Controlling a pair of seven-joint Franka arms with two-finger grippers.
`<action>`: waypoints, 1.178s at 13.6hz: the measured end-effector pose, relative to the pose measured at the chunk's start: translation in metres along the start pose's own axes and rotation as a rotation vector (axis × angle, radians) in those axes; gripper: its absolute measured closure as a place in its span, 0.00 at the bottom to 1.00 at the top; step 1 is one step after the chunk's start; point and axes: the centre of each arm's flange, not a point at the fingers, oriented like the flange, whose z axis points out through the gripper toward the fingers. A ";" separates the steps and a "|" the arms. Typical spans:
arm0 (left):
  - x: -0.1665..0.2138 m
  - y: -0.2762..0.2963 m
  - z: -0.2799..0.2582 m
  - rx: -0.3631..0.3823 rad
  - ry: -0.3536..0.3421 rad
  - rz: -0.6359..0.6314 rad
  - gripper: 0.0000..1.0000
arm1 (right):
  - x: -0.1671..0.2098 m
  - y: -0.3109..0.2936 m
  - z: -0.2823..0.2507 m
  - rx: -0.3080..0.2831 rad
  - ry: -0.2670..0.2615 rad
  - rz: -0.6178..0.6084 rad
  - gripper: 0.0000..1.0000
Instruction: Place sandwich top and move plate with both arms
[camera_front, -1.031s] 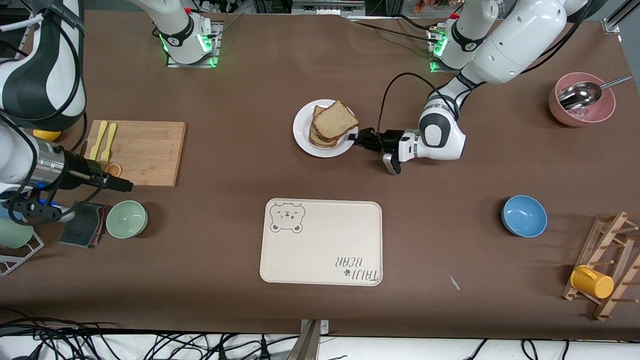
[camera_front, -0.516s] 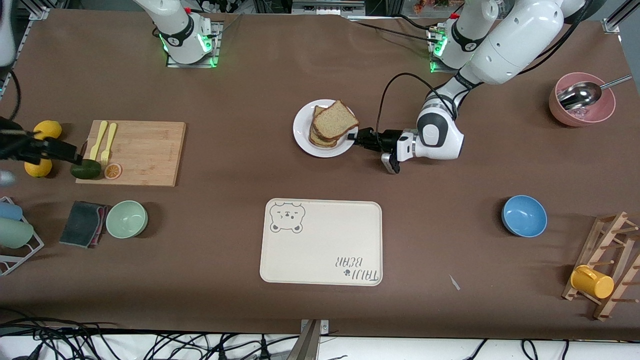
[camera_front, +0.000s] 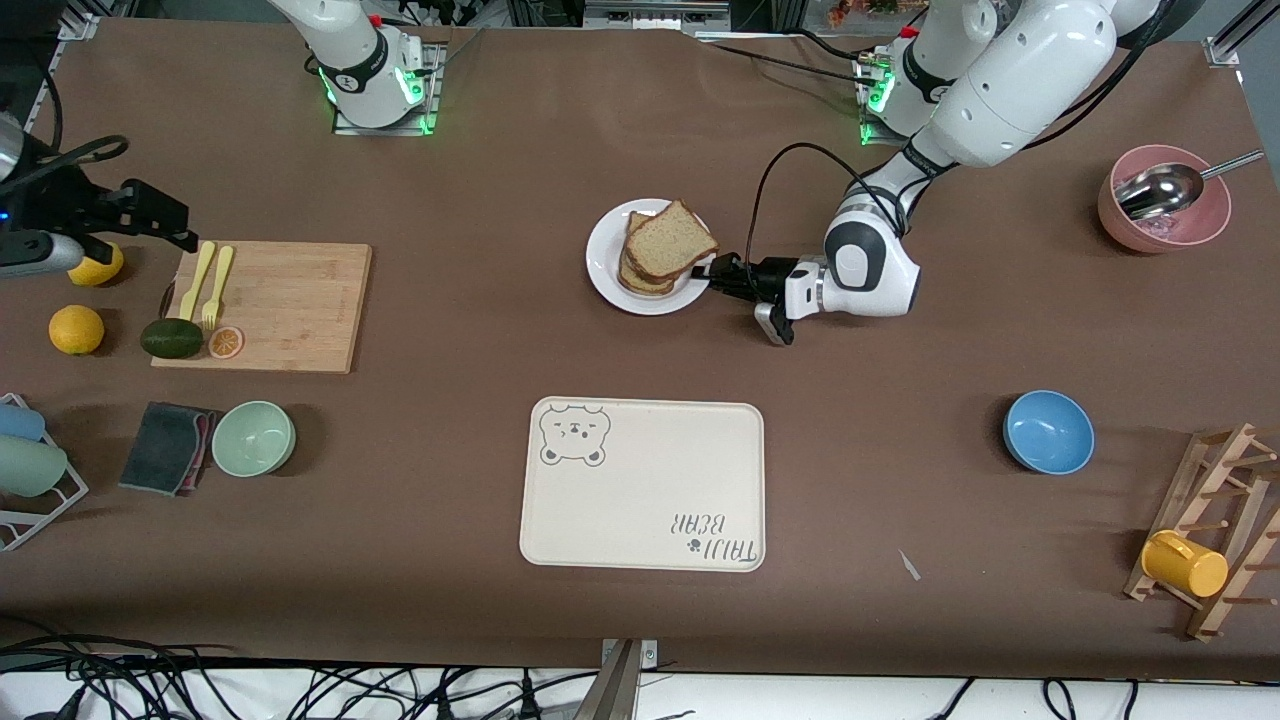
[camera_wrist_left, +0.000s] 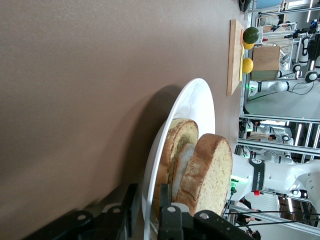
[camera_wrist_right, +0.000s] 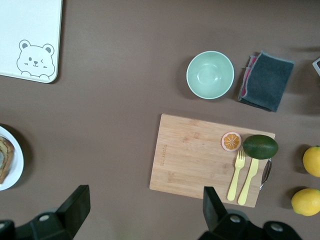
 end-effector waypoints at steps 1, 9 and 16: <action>0.000 0.000 0.000 0.000 0.000 0.000 0.80 | 0.001 0.004 0.003 -0.006 0.004 0.005 0.00; 0.000 0.000 0.001 0.004 -0.001 0.009 0.95 | -0.004 0.028 0.000 -0.018 0.031 0.046 0.00; 0.017 0.000 -0.023 0.034 0.050 0.014 0.96 | -0.005 0.043 0.004 -0.018 0.023 0.094 0.00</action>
